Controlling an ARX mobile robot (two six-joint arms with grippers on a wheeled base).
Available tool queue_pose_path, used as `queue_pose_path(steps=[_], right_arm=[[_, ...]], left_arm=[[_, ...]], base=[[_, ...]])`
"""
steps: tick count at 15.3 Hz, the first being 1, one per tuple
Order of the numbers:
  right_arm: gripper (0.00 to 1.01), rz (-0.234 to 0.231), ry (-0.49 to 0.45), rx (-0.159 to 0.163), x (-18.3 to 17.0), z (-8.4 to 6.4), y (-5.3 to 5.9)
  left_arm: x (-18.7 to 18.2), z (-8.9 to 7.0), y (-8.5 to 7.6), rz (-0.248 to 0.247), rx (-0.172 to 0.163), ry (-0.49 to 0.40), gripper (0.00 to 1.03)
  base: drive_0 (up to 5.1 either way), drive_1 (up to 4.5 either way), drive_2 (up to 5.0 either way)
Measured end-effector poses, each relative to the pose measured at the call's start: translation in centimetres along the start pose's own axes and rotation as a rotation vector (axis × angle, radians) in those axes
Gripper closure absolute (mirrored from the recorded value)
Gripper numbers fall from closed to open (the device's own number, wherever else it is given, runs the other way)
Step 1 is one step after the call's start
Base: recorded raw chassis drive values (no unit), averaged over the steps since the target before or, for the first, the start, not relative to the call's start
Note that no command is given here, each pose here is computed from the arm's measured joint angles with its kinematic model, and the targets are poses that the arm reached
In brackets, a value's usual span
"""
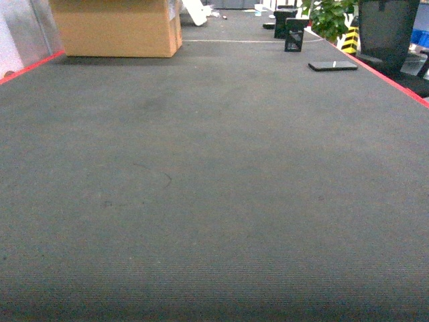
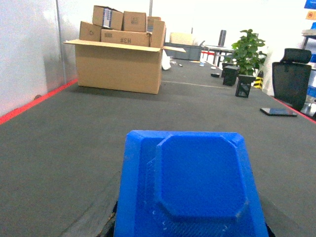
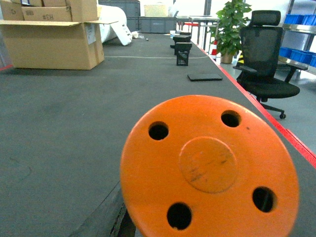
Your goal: Sort blue parts and orange caps into right shelf containers
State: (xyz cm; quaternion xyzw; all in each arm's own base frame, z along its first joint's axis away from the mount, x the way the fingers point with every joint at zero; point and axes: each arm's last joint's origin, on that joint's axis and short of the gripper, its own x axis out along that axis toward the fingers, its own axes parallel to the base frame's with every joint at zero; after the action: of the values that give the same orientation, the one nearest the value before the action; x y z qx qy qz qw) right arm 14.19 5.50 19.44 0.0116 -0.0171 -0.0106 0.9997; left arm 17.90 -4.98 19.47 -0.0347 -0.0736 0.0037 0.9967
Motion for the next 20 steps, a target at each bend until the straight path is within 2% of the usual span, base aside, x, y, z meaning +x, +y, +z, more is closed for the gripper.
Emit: queue_pose_path(steps=[1,2,3,4,6,11,12,13,15,19,20], right_arm=[[0.57,0.007,0.022,-0.011,-0.1,-0.1,-0.1],[0.57,0.033,0.052,-0.025,-0.4,-0.5,-0.7],[0.57,0.016,0.049,-0.023,-0.6,-0.7,-1.5],[0.57,0.005,0.045,-0.021,-0.9,-0.9,-2.3],[0.57,0.020,0.045,-0.020,-1.5,-1.3,-3.2],[0.57,0.017,0.020,-0.015,-2.4,-2.2,-4.5],[0.57,0.035,0.034,-0.017,-2.5,-2.3,-5.1],[0.57,-0.002,0.020,-0.017,-2.7,-2.1,-5.7],[0.57,0.022,0.024,-0.017,-3.0,-2.2,-5.6],[0.57,0.022,0.033,-0.017,-3.5,-2.3,-5.6],[0.57,0.022,0.080,-0.017,-4.1,-2.8,-5.7]], left_arm=[[0.0,-0.1,0.0,-0.001,0.006,0.015,0.61],[-0.2,-0.2,0.5,-0.008,0.044,0.116,0.61],[-0.9,-0.2,1.1,-0.011,0.053,0.143,0.61],[-1.7,-0.4,1.9,-0.002,0.056,0.151,0.61],[-2.7,-1.0,2.8,-0.001,0.059,0.172,0.61],[-4.6,-1.4,4.2,-0.008,0.054,0.140,0.61],[-4.9,-1.8,5.0,-0.009,0.057,0.158,0.61],[-5.0,-1.7,5.3,0.021,0.060,0.154,0.61],[-5.6,-1.4,5.1,-0.010,0.058,0.146,0.61],[-6.3,-1.2,5.1,-0.008,0.058,0.139,0.61],[-6.5,-1.1,5.1,-0.008,0.058,0.135,0.61]], base=[[0.0,0.00,0.0],[0.0,0.00,0.0],[0.0,0.00,0.0],[0.0,0.00,0.0],[0.0,0.00,0.0],[0.0,0.00,0.0],[0.0,0.00,0.0],[0.0,0.00,0.0],[0.0,0.00,0.0],[0.0,0.00,0.0],[0.0,0.00,0.0]])
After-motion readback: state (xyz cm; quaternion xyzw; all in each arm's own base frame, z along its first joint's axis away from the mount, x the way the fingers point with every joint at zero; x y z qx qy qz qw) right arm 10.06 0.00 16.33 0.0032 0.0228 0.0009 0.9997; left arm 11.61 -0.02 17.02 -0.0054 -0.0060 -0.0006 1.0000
